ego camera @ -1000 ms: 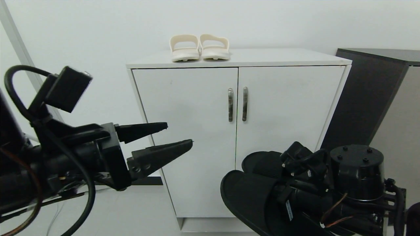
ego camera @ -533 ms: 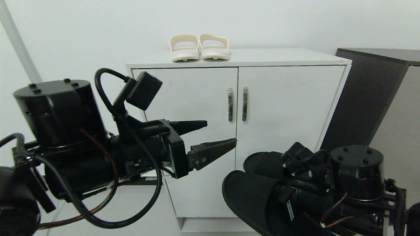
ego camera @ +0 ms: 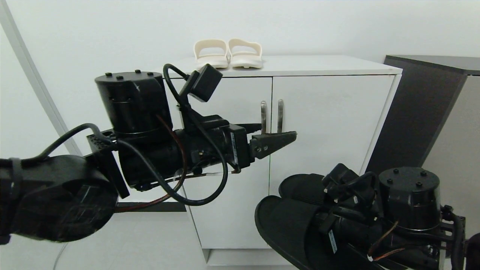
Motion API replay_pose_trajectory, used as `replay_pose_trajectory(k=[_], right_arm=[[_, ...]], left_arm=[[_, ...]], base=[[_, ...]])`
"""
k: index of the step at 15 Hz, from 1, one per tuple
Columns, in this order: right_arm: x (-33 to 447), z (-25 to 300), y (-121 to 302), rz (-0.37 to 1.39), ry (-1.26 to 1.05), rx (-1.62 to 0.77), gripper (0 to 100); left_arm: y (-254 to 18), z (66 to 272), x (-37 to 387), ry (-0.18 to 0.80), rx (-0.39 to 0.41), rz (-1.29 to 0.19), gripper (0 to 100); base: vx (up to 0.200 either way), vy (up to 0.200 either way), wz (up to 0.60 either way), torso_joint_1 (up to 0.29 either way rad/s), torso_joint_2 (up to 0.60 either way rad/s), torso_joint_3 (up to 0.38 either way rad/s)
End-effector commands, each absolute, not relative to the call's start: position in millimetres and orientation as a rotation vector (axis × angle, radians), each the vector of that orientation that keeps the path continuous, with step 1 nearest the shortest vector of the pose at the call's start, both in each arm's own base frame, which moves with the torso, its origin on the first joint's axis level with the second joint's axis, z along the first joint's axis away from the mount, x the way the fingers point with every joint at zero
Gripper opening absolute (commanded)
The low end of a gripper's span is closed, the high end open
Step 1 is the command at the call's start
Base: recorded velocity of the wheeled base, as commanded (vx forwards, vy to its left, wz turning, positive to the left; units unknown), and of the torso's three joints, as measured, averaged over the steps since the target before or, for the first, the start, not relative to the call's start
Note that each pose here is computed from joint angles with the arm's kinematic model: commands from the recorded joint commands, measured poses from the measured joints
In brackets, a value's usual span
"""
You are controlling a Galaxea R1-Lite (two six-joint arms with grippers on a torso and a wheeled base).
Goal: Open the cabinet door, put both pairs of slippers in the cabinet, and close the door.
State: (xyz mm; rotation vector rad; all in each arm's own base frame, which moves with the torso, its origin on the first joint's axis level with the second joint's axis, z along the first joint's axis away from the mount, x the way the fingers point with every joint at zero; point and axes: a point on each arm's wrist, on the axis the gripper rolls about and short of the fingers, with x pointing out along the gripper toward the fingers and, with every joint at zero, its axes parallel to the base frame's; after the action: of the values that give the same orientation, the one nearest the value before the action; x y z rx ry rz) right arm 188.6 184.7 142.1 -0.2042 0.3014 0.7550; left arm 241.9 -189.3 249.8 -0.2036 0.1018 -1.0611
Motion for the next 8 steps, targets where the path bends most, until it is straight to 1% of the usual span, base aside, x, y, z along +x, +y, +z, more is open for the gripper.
replay_pose_trajectory(k=[1, 2, 3, 5, 6, 8], right_arm=[[187.8, 140.9, 184.2, 0.755, 0.305, -0.206, 0], [188.0, 140.6, 183.7, 0.754, 0.307, -0.206, 0], [187.8, 140.9, 184.2, 0.755, 0.305, -0.206, 0], [188.6, 142.0, 183.2, 0.751, 0.296, -0.201, 0], [188.9, 142.2, 183.5, 0.751, 0.291, -0.199, 0], [190.3, 141.1, 183.2, 0.746, 0.295, -0.198, 0]], left_arm=[[-201.1, 248.1, 256.2, 0.114, -0.205, -1.087, 100], [-203.8, 250.6, 259.2, 0.128, -0.206, -1.107, 100], [-206.4, 255.5, 262.5, 0.148, -0.226, -1.133, 100], [-205.3, 270.7, 271.9, 0.194, -0.353, -1.179, 100], [-206.6, 270.9, 280.0, 0.204, -0.374, -1.180, 100], [-214.1, 261.8, 295.0, 0.220, -0.374, -1.166, 100]], base=[[0.000, 0.000, 0.00, 0.000, 0.00, 0.000], [0.000, 0.000, 0.00, 0.000, 0.00, 0.000], [0.000, 0.000, 0.00, 0.000, 0.00, 0.000], [0.000, 0.000, 0.00, 0.000, 0.00, 0.000], [0.000, 0.000, 0.00, 0.000, 0.00, 0.000], [0.000, 0.000, 0.00, 0.000, 0.00, 0.000]])
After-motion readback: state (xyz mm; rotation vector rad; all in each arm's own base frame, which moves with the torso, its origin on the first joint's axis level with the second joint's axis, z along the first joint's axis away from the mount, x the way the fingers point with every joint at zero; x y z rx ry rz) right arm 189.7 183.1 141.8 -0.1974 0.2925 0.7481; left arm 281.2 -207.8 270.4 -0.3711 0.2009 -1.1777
